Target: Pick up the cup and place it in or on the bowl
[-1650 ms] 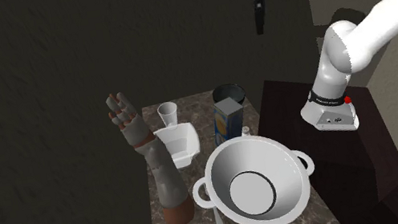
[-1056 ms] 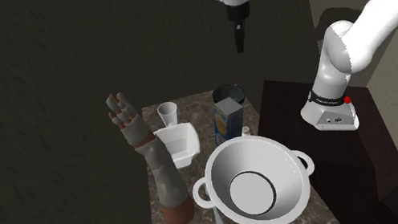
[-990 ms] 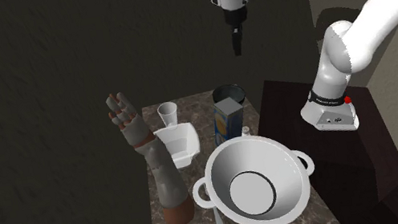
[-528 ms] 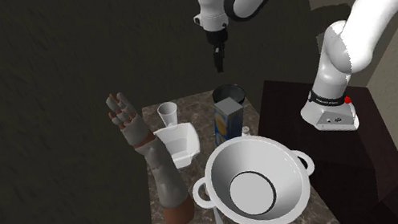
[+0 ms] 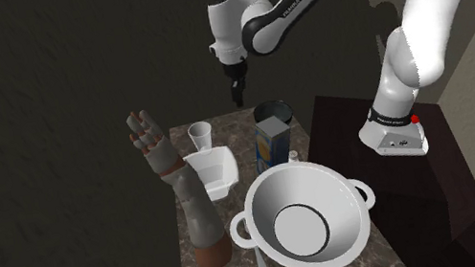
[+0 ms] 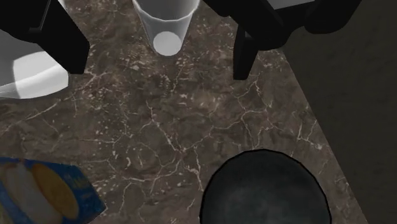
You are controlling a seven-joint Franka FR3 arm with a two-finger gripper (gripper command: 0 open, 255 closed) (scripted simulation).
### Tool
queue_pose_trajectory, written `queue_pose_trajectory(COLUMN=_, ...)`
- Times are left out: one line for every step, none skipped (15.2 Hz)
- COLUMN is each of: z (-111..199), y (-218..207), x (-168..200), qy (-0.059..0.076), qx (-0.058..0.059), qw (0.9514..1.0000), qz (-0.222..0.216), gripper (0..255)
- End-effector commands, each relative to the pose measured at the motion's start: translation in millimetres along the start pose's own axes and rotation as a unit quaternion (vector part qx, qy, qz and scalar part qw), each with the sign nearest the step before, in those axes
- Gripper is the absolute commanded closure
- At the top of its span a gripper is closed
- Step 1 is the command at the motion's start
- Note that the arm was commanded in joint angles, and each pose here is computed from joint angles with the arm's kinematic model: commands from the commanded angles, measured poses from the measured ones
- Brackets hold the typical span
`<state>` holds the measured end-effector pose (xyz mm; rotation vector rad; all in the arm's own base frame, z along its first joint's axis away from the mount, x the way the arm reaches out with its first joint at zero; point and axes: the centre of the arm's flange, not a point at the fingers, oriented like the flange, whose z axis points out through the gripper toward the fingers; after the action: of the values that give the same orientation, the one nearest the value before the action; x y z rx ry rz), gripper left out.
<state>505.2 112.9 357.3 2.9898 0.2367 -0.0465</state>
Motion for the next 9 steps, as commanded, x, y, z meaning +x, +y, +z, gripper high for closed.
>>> queue_pose_trajectory(z=14, y=-10, x=20, qy=0.004, qx=0.000, qw=1.0000, qz=-0.002, gripper=0)
queue_pose_trajectory(z=21, y=-14, x=30, qy=0.006, qx=-0.001, qw=1.0000, qz=-0.003, gripper=0)
queue_pose_trajectory(z=28, y=-18, x=40, qy=0.008, qx=-0.001, qw=1.0000, qz=-0.004, gripper=0)
queue_pose_trajectory(z=35, y=-23, x=50, qy=0.010, qx=-0.001, qw=0.9999, qz=-0.005, gripper=0)
queue_pose_trajectory(z=42, y=-27, x=59, qy=0.012, qx=-0.002, qw=0.9999, qz=-0.006, gripper=0)
queue_pose_trajectory(z=49, y=-31, x=69, qy=0.014, qx=-0.002, qw=0.9999, qz=-0.008, gripper=0)
queue_pose_trajectory(z=56, y=-35, x=79, qy=0.016, qx=-0.002, qw=0.9998, qz=-0.009, gripper=0)
queue_pose_trajectory(z=63, y=-40, x=89, qy=0.018, qx=-0.003, qw=0.9998, qz=-0.010, gripper=0)
queue_pose_trajectory(z=69, y=-44, x=99, qy=0.020, qx=-0.003, qw=0.9997, qz=-0.011, gripper=0)
